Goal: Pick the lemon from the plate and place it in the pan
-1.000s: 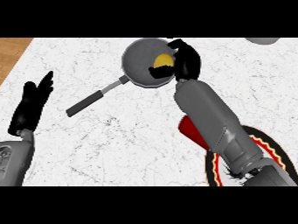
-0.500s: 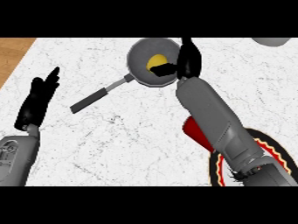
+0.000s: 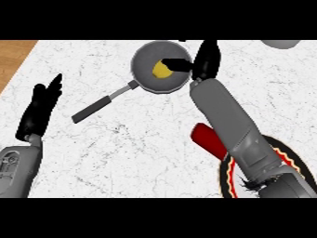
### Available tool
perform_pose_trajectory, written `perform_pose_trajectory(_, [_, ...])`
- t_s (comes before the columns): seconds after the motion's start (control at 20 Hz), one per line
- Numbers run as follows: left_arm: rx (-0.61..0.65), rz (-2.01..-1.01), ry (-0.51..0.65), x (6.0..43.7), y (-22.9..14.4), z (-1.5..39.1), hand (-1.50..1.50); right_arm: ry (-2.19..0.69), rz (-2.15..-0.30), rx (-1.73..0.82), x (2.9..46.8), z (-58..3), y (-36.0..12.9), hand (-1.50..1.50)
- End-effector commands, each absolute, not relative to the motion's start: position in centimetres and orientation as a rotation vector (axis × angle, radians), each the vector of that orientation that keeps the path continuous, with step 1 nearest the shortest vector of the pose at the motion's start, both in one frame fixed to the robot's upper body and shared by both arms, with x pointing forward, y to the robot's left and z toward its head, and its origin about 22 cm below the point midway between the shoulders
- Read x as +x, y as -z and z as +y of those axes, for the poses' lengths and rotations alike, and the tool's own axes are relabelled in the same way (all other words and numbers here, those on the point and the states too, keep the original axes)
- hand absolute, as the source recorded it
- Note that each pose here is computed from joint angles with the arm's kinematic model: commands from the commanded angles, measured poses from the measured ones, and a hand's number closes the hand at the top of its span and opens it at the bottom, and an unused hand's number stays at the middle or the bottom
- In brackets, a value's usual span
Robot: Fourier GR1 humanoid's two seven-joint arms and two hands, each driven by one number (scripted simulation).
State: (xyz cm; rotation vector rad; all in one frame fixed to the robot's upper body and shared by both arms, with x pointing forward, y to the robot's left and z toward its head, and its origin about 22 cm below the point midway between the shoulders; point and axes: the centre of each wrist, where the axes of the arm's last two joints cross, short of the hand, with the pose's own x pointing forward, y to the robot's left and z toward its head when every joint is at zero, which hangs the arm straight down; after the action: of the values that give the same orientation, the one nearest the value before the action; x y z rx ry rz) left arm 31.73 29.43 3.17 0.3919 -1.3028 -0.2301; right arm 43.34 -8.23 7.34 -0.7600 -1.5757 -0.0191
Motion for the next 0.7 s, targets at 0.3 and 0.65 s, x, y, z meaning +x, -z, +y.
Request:
perform_pose_trajectory(0.3, [0.461,-1.232,0.162,29.0,-1.6,32.7,0.0,0.211,-1.571,-0.765,43.1,-9.8,-5.8,-1.5])
perform_pose_trajectory(0.65, [0.48,-1.198,0.093,27.1,-1.0,33.4,0.0,0.189,-1.614,-0.705,41.3,-15.2,-2.6,-1.5])
